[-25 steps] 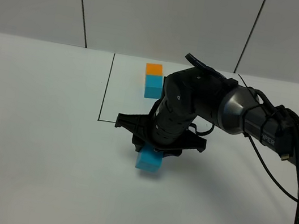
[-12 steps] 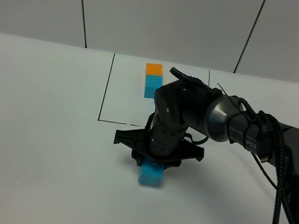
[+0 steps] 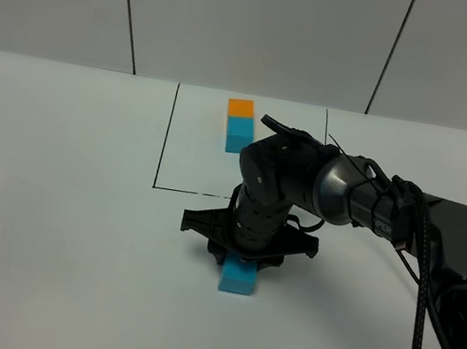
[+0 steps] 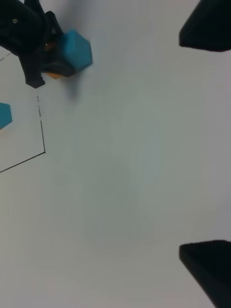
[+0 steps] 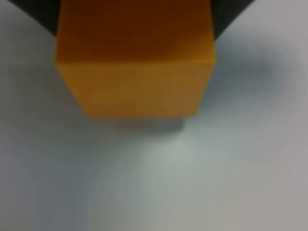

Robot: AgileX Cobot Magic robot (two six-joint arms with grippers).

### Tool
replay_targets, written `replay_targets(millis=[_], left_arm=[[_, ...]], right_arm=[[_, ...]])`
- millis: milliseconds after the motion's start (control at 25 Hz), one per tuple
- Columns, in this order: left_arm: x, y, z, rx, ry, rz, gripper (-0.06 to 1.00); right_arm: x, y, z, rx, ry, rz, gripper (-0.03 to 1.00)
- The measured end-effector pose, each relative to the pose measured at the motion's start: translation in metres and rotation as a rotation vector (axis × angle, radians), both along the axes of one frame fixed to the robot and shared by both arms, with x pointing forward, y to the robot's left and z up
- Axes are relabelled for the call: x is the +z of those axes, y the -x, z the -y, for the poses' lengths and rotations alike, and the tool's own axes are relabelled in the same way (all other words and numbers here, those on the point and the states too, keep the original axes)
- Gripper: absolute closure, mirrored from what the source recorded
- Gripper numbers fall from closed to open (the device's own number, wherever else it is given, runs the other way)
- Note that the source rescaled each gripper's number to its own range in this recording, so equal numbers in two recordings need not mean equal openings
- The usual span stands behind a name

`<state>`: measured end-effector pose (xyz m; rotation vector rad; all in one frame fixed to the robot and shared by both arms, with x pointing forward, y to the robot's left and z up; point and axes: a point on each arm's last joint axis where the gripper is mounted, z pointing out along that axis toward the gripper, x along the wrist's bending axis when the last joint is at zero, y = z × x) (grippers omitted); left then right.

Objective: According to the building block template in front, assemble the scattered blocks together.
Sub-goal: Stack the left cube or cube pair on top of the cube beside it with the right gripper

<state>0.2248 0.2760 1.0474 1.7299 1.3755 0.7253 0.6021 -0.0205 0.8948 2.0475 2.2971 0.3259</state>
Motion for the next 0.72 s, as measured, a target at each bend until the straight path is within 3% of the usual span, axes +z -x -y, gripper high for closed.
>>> replay_targets(millis=[720], left_arm=[[0.0, 0.0, 0.0, 0.0, 0.0, 0.0, 0.27]], right_arm=[[-0.0055, -0.0005, 0.002, 0.028, 0.032, -0.006, 0.96]])
